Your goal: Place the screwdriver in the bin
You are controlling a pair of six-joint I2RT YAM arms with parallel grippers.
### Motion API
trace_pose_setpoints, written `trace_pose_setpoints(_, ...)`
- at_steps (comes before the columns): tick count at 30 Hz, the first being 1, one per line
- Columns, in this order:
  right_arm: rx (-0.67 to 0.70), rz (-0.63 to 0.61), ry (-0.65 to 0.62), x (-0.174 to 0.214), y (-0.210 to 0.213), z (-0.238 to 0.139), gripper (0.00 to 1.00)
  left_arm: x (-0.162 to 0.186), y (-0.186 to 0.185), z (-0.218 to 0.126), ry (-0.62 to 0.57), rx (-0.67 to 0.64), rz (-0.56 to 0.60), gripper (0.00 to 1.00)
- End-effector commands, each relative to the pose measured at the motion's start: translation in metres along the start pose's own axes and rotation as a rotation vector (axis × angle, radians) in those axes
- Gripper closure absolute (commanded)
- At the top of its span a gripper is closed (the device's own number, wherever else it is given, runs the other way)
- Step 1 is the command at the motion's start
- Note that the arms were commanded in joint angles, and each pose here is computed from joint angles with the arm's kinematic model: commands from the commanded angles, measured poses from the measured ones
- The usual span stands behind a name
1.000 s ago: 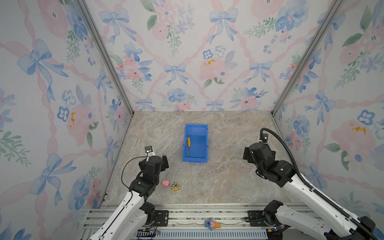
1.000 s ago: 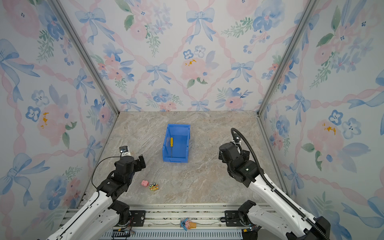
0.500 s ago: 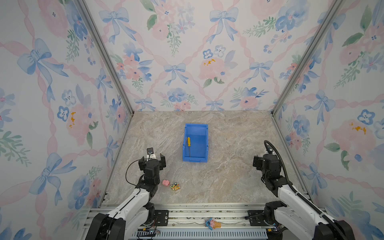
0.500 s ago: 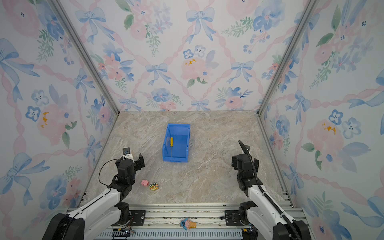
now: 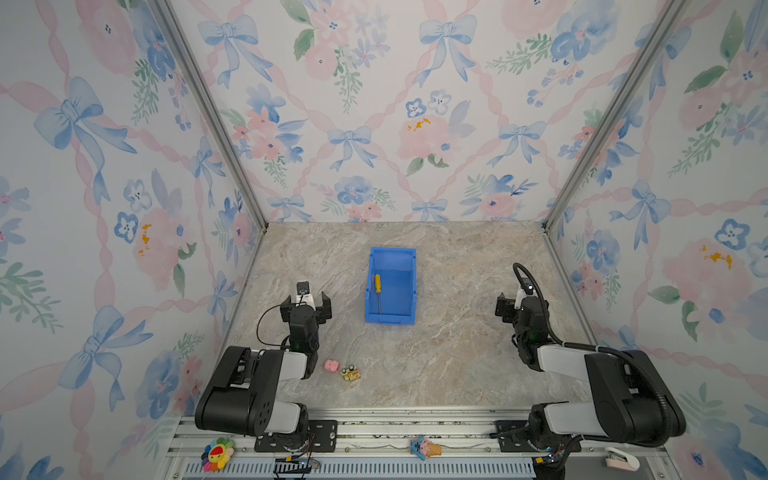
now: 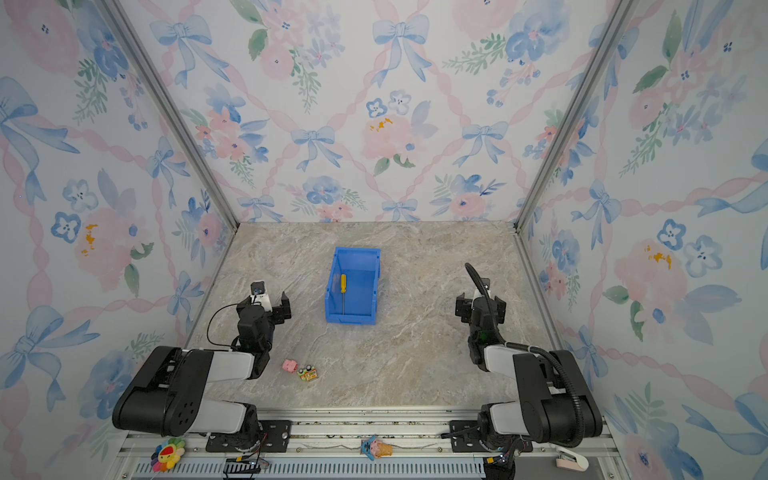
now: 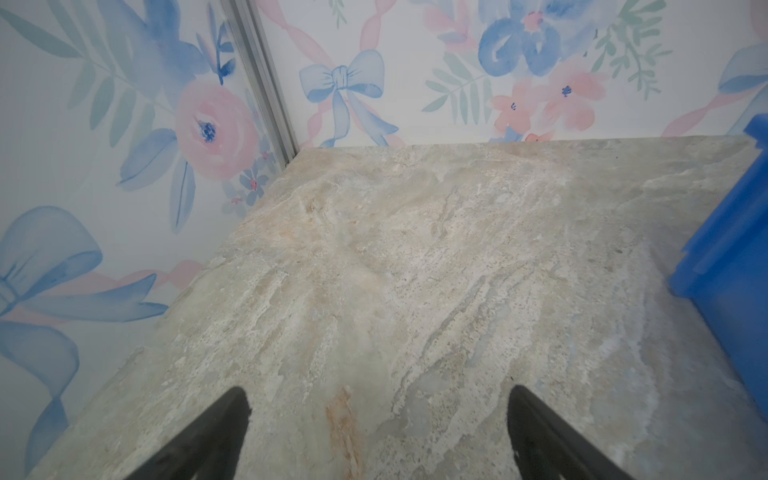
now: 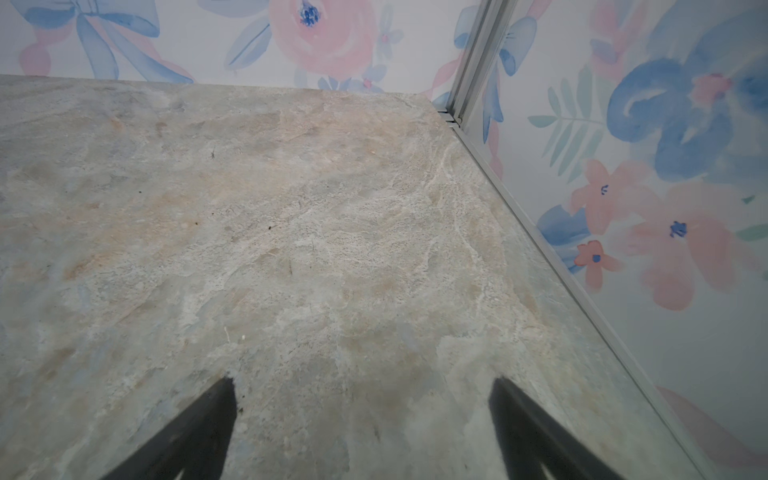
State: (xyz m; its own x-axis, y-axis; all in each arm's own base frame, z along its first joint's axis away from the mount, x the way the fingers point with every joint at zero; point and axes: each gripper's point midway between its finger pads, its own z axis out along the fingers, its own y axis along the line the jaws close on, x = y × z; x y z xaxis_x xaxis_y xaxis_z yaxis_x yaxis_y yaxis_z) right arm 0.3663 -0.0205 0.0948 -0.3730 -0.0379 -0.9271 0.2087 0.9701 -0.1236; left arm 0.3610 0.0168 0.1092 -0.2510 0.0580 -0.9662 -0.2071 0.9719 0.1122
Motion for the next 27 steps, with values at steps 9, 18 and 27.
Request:
trace_pose_setpoints(9,-0.033,0.047,-0.076,-0.018,0.009,0.017,0.03,-0.006,-0.012,0.007,-0.063,0.082,-0.002,0.03)
trace_pose_setpoints(18,-0.028,0.044,-0.058,-0.015,0.009,0.022,0.03,-0.003,-0.01,0.011,-0.06,0.08,-0.014,0.02)
trace_pose_setpoints(27,-0.028,0.046,-0.057,-0.015,0.009,0.023,0.03,-0.003,-0.01,0.011,-0.06,0.08,-0.015,0.02)
